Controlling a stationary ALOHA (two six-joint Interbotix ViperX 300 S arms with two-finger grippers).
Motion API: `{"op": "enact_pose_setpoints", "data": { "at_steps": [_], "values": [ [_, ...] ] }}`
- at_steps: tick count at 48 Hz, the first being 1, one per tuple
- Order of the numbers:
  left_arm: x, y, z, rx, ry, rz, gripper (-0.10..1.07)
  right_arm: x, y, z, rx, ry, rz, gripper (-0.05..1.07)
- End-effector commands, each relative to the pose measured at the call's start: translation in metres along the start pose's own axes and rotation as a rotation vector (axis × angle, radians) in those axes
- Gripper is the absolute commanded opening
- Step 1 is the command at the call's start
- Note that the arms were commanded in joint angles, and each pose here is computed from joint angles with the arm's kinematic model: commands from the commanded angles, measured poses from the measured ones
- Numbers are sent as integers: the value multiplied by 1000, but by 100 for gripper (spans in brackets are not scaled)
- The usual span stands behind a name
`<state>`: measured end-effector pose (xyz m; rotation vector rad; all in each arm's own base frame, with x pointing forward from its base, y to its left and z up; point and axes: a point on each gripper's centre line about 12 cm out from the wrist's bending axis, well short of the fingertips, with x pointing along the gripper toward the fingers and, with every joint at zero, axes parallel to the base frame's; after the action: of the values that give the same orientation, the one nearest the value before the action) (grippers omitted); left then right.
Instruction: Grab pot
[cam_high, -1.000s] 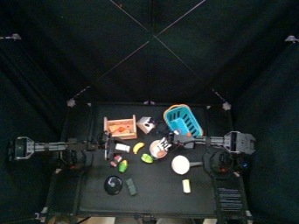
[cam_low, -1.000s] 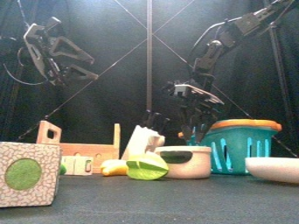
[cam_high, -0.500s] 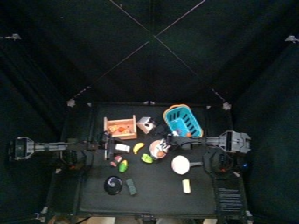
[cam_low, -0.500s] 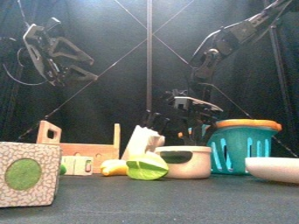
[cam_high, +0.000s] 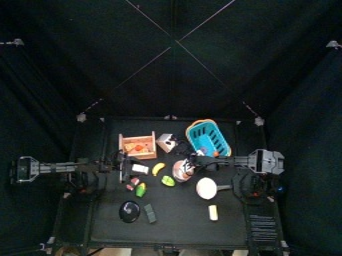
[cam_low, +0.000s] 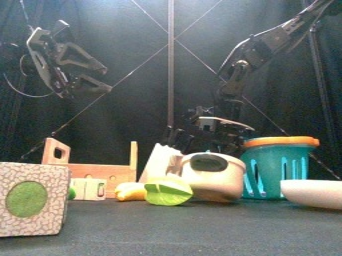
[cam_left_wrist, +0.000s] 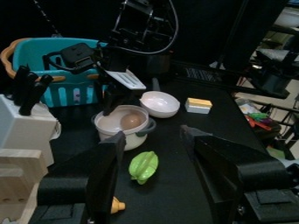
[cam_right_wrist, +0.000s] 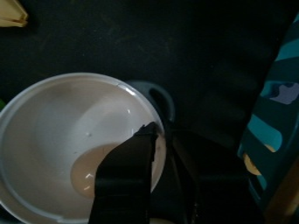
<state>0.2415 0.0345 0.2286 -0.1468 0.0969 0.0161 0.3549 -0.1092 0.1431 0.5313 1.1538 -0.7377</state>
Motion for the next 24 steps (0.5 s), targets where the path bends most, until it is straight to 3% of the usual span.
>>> {"op": "enact_pose_setpoints", "data": {
  "at_steps": [1,24],
  "values": [
    [1,0,5,3,-15,-1,90,-11,6,7,5,-29,24,56],
    [1,1,4,-8,-15,4,90,-31,23,8,-31,-44,39,55]
  ]
}}
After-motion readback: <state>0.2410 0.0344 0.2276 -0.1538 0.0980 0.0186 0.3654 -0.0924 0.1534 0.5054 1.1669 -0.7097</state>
